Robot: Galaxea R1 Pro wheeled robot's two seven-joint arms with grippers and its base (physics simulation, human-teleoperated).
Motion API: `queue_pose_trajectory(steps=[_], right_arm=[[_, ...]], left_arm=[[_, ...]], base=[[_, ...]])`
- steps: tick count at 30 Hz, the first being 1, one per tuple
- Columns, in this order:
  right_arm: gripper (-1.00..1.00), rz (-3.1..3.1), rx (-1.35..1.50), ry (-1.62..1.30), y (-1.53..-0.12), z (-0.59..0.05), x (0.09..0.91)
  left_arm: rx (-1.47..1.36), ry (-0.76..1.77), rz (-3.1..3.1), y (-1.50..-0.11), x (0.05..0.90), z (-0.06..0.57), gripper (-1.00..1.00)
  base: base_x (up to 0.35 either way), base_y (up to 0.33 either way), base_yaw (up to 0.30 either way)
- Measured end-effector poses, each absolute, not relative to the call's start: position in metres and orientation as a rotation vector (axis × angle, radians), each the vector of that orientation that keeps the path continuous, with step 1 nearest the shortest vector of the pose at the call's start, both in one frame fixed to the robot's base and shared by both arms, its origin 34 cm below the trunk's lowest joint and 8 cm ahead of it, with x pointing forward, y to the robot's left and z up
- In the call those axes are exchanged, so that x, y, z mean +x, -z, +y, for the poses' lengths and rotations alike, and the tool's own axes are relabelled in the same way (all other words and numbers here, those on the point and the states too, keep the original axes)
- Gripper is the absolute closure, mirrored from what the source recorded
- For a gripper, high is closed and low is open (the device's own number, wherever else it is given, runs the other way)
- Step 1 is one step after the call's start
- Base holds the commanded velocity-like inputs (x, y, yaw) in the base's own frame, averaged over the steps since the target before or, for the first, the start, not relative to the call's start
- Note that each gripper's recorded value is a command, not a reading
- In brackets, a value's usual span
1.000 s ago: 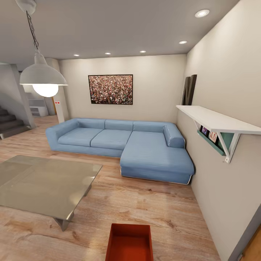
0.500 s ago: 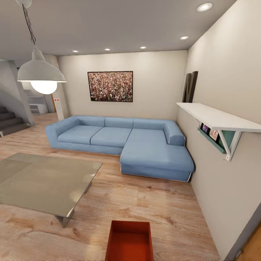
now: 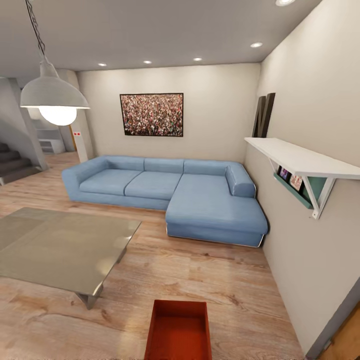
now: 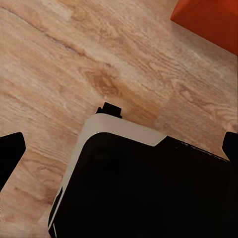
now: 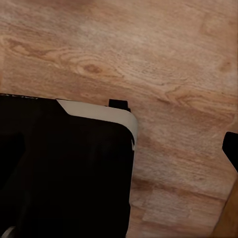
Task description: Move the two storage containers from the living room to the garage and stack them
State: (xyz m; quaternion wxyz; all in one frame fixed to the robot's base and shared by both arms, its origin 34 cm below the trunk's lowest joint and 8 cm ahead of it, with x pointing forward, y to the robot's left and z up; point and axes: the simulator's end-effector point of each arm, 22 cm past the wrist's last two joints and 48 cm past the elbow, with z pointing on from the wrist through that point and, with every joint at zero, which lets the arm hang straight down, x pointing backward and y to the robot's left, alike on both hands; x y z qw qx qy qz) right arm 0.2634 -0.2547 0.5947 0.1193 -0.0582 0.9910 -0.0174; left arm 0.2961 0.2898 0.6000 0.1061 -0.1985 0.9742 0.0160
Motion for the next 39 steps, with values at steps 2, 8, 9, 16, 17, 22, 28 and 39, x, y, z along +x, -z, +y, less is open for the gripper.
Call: queue_pose_trajectory(steps=[2, 8, 9, 16, 17, 22, 28, 39], right_arm=[[-1.00, 2.900, -0.171, 0.050, -0.594, -0.254, 0.262], [-1.00, 2.910, -0.176, 0.049, -0.593, -0.255, 0.258], [-1.00, 2.912, -0.176, 0.048, -0.593, -0.254, 0.258], [-1.00, 2.923, -0.262, 0.031, -0.591, -0.247, 0.252], [-1.00, 2.924, -0.270, 0.027, -0.591, -0.245, 0.251], [-1.00, 2.933, -0.292, -0.001, -0.590, -0.239, 0.247], [-1.00, 2.943, -0.297, -0.005, -0.588, -0.239, 0.243], [-1.00, 2.959, -0.296, 0.014, -0.586, -0.248, 0.237]], left_arm=[[-0.584, -0.048, 2.873, -0.599, 0.295, 0.290, -1.00], [-0.585, -0.051, 2.882, -0.598, 0.291, 0.290, -1.00], [-0.585, -0.052, 2.884, -0.598, 0.291, 0.290, -1.00], [-0.587, -0.055, 2.895, -0.596, 0.286, 0.290, -1.00], [-0.587, -0.056, 2.896, -0.595, 0.286, 0.290, -1.00], [-0.588, -0.058, 2.904, -0.594, 0.283, 0.290, -1.00], [-0.589, -0.061, 2.914, -0.593, 0.279, 0.290, -1.00], [-0.592, -0.067, 2.931, -0.590, 0.272, 0.290, -1.00]], base=[[0.000, 0.000, 0.022], [0.000, 0.000, 0.051], [0.000, 0.000, 0.025], [0.000, 0.000, 0.007], [0.000, 0.000, 0.000], [0.000, 0.000, 0.000], [0.000, 0.000, 0.000], [0.000, 0.000, 0.000]])
